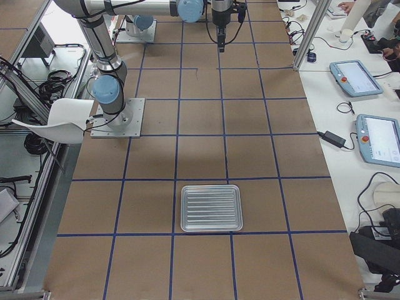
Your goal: Place bearing gear from tray to pile
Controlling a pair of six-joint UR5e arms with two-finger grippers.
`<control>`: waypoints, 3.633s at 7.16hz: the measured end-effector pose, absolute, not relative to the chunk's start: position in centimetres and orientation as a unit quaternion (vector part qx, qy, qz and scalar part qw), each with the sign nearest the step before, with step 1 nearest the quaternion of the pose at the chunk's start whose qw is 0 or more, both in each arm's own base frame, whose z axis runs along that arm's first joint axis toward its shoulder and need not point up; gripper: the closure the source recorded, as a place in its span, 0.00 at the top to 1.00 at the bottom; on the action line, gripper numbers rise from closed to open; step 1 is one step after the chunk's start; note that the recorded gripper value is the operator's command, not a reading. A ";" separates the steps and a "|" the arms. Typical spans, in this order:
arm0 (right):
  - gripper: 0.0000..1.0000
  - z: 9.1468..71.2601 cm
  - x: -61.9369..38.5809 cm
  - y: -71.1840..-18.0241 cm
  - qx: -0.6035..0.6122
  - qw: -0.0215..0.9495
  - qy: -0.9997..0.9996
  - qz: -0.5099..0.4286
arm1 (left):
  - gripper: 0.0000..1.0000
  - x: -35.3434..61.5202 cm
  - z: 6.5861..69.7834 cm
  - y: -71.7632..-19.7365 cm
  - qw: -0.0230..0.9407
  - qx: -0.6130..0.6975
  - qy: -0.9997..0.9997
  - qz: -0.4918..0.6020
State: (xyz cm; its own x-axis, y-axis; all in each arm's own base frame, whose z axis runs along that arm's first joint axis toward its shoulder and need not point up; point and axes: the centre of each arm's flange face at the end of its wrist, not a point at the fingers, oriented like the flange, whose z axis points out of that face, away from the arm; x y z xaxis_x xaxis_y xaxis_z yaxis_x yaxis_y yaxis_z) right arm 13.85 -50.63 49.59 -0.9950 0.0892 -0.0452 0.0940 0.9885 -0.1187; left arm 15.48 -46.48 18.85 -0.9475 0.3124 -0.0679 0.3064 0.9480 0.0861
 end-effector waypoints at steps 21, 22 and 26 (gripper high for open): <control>1.00 50.0 14.1 -49.9 0.043 0.021 0.997 -0.058 | 1.00 -17.0 47.9 -52.5 0.009 0.069 0.998 -0.010; 1.00 50.1 14.2 -49.9 0.043 0.021 0.997 -0.059 | 1.00 -15.5 47.5 -53.1 0.008 0.054 0.999 -0.004; 1.00 50.1 14.3 -49.8 0.044 0.020 0.997 -0.059 | 1.00 -14.4 47.4 -53.6 0.007 0.037 0.999 -0.002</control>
